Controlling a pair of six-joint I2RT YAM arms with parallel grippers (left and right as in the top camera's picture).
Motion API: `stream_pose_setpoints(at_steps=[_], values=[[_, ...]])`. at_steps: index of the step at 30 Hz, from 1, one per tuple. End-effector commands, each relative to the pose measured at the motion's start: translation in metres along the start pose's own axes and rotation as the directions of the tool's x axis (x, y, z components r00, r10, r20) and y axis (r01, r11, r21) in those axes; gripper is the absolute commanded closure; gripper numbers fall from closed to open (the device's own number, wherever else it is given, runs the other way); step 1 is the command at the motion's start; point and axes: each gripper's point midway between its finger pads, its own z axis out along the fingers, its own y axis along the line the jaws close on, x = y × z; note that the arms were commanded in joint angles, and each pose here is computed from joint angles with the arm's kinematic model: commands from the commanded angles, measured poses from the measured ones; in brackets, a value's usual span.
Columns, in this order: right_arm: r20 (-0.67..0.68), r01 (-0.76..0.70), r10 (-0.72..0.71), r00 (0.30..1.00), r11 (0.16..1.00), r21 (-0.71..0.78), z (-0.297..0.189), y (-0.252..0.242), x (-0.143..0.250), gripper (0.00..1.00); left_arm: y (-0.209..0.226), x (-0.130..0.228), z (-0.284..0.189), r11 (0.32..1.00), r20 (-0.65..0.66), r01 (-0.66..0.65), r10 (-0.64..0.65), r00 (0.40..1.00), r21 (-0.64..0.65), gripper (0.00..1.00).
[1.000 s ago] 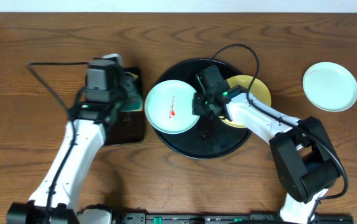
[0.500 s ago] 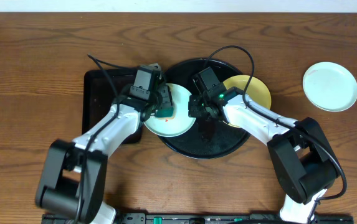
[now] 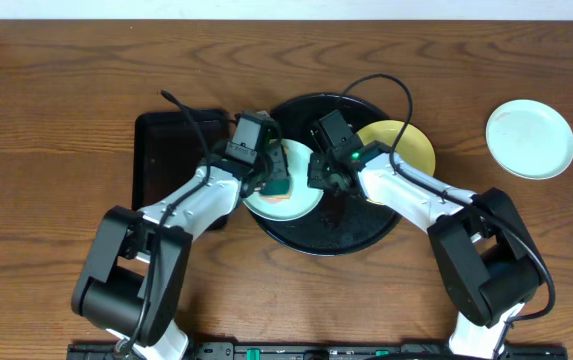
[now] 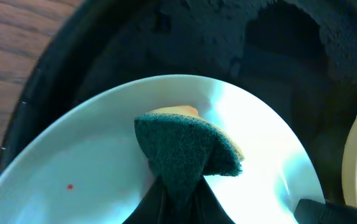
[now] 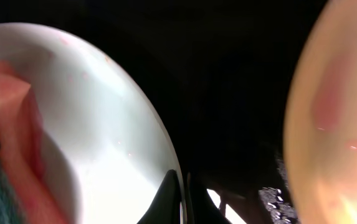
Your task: Clean dirty plates on tray and stack at the side
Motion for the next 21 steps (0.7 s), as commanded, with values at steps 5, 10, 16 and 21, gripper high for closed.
stream_pose_setpoints(at_steps=[5, 10, 16, 21], values=[[0.062, -0.081, 0.079, 0.995, 0.997, 0.015, 0.001, 0.001, -0.013, 0.99, 0.001, 0.02, 0.011, 0.999, -0.051, 0.017, -0.019, 0.999, -0.037, 0.93], [0.09, -0.084, 0.083, 0.992, 0.996, 0.009, 0.001, 0.002, -0.019, 0.99, 0.01, 0.011, 0.018, 0.996, 0.007, 0.035, -0.035, 0.999, -0.086, 0.93], [0.157, -0.102, 0.099, 0.983, 0.995, 0.015, -0.001, 0.002, -0.033, 0.99, 0.011, 0.019, 0.029, 0.994, -0.01, 0.065, -0.066, 0.998, -0.089, 0.93], [0.199, -0.103, 0.102, 0.975, 0.995, -0.003, -0.002, 0.006, -0.043, 0.99, 0.001, 0.013, 0.029, 0.997, 0.007, 0.063, -0.063, 0.998, -0.047, 0.93]])
